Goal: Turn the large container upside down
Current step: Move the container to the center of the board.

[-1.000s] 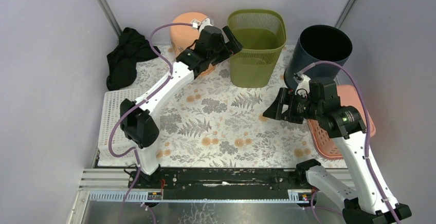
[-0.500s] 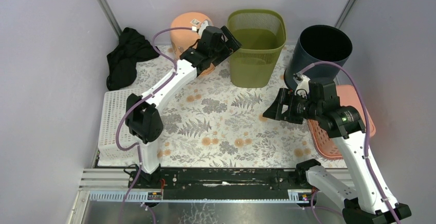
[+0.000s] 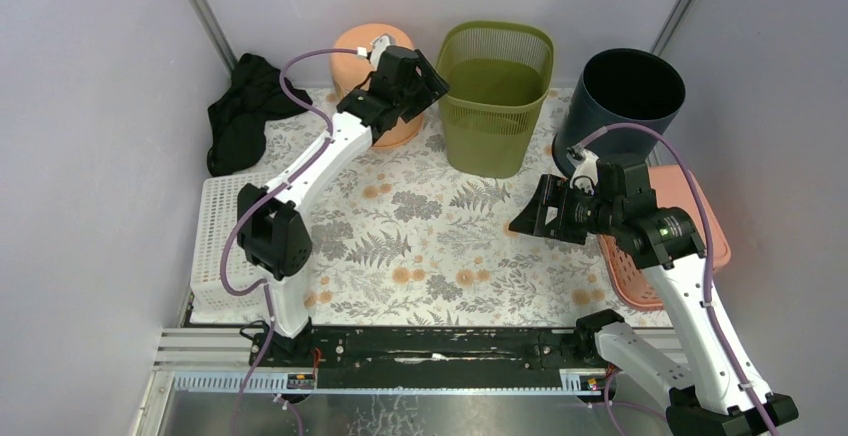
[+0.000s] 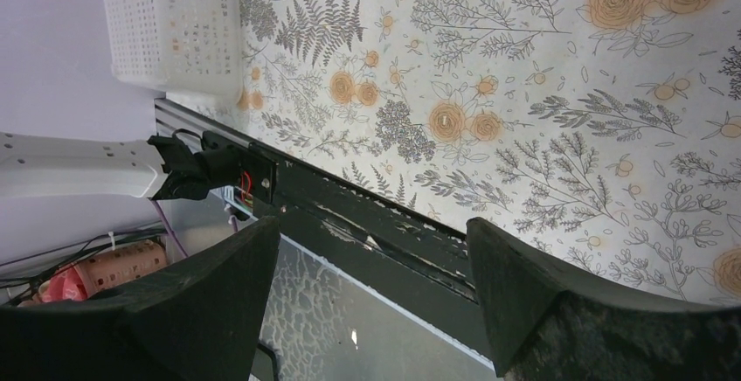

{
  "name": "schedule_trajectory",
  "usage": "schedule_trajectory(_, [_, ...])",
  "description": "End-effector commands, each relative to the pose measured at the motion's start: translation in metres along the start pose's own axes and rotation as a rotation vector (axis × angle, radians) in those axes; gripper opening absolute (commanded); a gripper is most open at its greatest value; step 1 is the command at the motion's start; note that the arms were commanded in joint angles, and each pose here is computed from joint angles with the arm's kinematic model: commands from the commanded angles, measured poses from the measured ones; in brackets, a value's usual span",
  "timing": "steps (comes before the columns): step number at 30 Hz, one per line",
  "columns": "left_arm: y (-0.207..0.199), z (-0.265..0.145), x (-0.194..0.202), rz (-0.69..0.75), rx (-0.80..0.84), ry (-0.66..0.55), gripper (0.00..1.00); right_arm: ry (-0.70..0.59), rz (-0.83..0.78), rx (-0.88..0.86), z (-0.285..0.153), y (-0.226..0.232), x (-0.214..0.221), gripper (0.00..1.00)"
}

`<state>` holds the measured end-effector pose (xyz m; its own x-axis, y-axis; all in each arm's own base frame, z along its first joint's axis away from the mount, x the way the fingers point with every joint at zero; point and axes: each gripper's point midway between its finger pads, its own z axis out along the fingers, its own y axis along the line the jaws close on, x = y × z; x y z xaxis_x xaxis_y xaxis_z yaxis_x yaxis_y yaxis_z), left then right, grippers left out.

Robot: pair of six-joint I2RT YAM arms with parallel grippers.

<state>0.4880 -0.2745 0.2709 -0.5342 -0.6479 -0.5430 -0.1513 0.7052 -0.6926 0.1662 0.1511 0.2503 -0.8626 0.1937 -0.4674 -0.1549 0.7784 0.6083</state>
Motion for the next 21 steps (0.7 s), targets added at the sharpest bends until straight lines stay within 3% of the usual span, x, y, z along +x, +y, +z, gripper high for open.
schedule_trajectory(1, [0.025, -0.011, -0.007, 0.06, -0.083, -0.007, 0.72, -0.019, -0.019, -0.058, -0.002, 0.012, -0.003, 0.85])
schedule_trajectory(11, [0.011, -0.016, -0.008, 0.073, -0.043, 0.025, 0.5, -0.03, -0.015, -0.07, -0.006, 0.015, -0.004, 0.85])
schedule_trajectory(21, [-0.002, -0.027, -0.01, 0.084, 0.003, 0.045, 0.43, -0.039, -0.036, -0.061, -0.014, 0.018, -0.007, 0.85])
